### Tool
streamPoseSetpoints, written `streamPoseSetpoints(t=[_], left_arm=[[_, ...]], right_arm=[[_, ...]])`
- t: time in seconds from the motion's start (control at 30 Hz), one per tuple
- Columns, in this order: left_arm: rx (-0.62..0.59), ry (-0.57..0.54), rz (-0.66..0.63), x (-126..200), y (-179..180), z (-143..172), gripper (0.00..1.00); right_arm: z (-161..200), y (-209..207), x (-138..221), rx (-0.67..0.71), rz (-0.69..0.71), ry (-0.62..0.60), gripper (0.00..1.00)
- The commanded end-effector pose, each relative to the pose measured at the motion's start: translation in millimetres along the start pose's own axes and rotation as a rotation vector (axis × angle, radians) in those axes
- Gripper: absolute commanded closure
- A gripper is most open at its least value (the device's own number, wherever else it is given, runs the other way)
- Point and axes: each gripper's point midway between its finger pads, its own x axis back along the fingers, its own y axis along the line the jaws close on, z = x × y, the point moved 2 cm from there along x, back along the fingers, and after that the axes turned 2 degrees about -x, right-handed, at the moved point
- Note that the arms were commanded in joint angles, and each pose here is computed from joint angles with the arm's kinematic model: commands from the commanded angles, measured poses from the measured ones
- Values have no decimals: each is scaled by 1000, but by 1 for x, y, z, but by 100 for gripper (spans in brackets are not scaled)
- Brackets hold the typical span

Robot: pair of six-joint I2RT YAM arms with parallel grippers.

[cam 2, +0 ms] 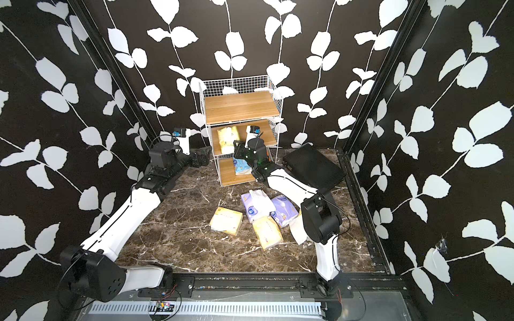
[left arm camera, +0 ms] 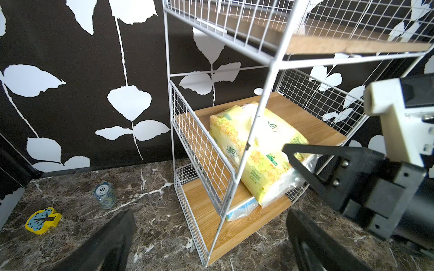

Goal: Remove the tissue boxes from the shelf
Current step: Pick up a box of tissues from the shelf.

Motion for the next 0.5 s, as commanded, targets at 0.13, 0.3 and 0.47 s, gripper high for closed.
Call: streamPoseSetpoints(t=[0.13, 0.3, 0.47], left_arm=[[-18, -9, -2, 1, 0, -1, 1], [-18, 3, -5, -1, 1, 1, 1], [-2, 4, 23, -4, -5, 5, 1]], right_arm=[[-26, 23, 36, 5, -59, -69, 92], [-20, 14, 76, 13, -29, -59, 99], [-3, -3, 122, 15, 18, -24, 100]])
